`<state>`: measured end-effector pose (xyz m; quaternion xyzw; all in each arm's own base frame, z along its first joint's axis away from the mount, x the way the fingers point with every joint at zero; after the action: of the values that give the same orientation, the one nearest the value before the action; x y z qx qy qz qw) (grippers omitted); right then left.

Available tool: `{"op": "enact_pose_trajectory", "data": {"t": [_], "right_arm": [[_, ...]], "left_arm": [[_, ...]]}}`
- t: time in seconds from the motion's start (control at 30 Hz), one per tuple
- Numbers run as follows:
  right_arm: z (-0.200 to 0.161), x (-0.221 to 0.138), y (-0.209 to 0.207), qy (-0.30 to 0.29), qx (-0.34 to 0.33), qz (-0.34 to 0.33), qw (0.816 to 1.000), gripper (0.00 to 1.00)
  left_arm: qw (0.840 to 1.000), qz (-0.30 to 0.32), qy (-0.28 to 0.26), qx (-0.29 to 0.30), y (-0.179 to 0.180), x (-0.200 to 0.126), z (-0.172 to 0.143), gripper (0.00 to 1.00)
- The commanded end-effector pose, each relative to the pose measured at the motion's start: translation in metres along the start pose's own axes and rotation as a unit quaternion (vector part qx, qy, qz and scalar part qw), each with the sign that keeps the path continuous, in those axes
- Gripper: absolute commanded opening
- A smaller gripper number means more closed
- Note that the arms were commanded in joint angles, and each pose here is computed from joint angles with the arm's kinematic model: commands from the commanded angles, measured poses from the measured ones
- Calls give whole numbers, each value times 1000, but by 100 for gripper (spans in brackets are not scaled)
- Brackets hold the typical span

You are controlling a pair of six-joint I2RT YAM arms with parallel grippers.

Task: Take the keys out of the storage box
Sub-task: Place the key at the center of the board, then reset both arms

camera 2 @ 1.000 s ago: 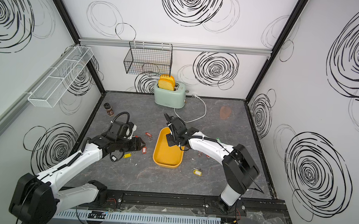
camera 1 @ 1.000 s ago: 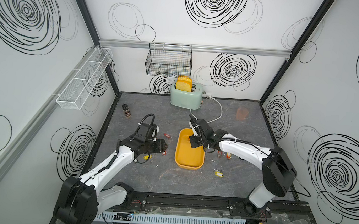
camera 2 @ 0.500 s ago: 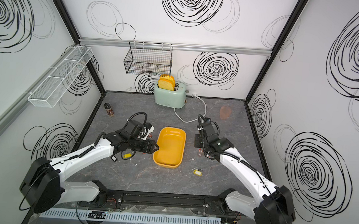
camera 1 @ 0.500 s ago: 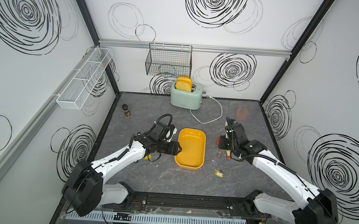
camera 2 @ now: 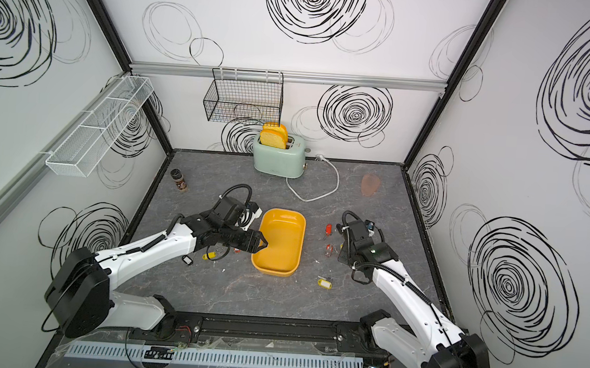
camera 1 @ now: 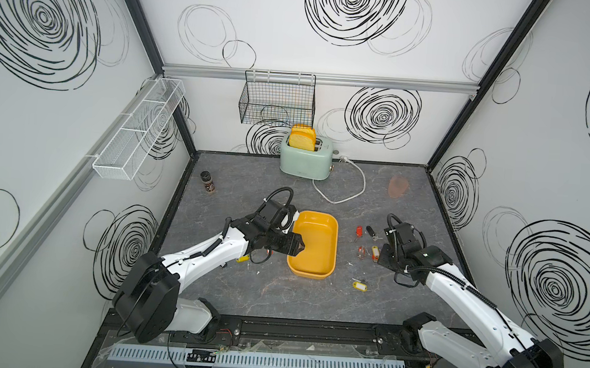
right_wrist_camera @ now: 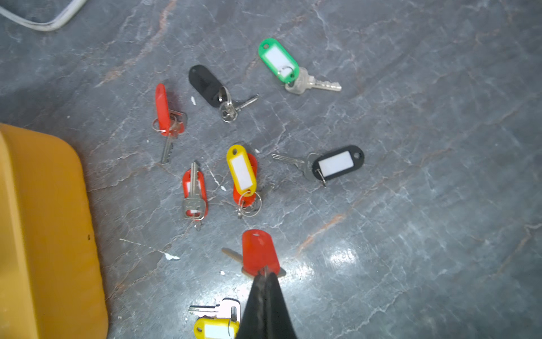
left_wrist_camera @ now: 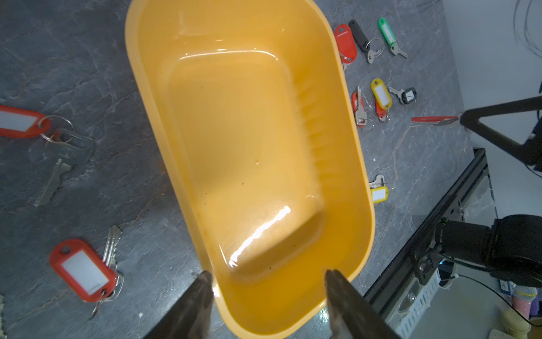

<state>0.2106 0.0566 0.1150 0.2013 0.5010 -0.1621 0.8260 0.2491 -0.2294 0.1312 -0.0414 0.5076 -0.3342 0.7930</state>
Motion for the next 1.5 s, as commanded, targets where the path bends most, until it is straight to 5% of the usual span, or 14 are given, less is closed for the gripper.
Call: {"op": "enact_pose_trajectory", "data": {"t": [0.0,0.43,0.57,0.87,1.03,1.13,1.2,1.23,1.27,1.33,1.47], "right_arm": [[-18,7,-22,32,26,-44,998,0],[-44,23,-27,84,30,-54,995,0],[-41,20,-24,78,32,-42,996,25],[-16,2,-7,38,18,-13,999,31],[26,-12,22,-23,12,40,999,52],[55,-14,31,-60,10,62,996,69],[76,-14,33,-89,17,73,993,74],[86,-13,34,-100,20,78,992,94],[98,-13,35,-116,22,83,989,99],[118,-12,36,-143,22,84,986,99],[154,-7,30,-220,26,48,974,99]], "left_arm": [[1000,6,-18,18,-3,-3,13,65],[999,25,-5,25,5,-6,6,65],[999,29,-10,23,8,-9,7,66],[998,52,-44,-2,21,-20,18,69],[992,97,-79,-30,46,-38,31,80],[984,135,-109,-47,69,-55,41,99],[976,168,-129,-57,88,-68,48,98],[971,184,-137,-63,98,-75,52,98],[965,204,-148,-68,108,-84,57,98],[949,251,-176,-70,127,-102,67,98],[893,375,-240,-63,166,-145,85,98]]}}
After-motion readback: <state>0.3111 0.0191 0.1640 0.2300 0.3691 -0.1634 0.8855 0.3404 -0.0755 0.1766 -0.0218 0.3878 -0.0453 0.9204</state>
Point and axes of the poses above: each gripper's point midway between its finger pads, its own x axis out along the fingers, its own y axis along the line the jaws close on, z = x × y, the point moved 2 cm from there along -x, back along the fingers, and after that the axes turned 8 degrees about x, right-handed, at the moved point
